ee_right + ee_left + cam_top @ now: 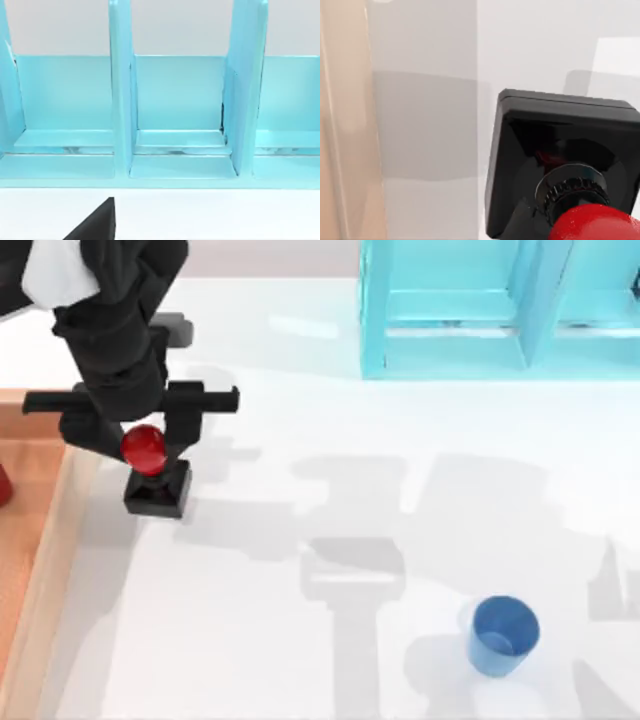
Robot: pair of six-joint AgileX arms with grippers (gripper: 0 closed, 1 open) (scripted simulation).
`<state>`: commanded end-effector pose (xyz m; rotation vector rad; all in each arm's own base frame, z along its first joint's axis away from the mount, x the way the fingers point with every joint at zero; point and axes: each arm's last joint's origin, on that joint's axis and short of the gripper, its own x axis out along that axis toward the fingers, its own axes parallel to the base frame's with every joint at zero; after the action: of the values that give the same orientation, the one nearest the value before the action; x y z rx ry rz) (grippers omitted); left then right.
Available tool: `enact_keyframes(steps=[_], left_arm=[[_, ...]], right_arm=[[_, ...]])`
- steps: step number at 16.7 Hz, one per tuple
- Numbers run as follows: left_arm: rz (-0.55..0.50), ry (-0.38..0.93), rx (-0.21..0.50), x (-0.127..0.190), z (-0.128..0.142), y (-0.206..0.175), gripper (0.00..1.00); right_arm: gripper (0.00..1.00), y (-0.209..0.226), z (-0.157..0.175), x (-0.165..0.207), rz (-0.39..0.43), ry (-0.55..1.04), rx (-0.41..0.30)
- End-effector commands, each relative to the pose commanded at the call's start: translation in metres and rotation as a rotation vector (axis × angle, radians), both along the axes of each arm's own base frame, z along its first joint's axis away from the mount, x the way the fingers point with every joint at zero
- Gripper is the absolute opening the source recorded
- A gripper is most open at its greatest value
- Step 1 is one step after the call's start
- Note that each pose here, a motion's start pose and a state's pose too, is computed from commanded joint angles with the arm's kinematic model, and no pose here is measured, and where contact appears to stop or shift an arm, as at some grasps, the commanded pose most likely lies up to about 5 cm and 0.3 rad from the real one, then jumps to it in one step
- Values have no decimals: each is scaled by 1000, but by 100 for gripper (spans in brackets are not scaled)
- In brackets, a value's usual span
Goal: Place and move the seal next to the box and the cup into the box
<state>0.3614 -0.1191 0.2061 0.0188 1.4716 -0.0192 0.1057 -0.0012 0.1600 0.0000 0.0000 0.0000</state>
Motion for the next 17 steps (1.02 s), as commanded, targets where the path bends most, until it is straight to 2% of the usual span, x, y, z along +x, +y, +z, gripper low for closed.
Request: enact_keyframes(steps=[5, 15, 17], left_arm=[[0, 0, 0, 0, 0, 0, 98], [-1, 1, 0, 0, 1, 0, 100], [-3, 6, 2, 2, 8, -2, 100]], right_arm=[[100, 0, 0, 0, 0, 0, 0], [100, 0, 0, 0, 0, 0, 0], [100, 0, 0, 0, 0, 0, 0]])
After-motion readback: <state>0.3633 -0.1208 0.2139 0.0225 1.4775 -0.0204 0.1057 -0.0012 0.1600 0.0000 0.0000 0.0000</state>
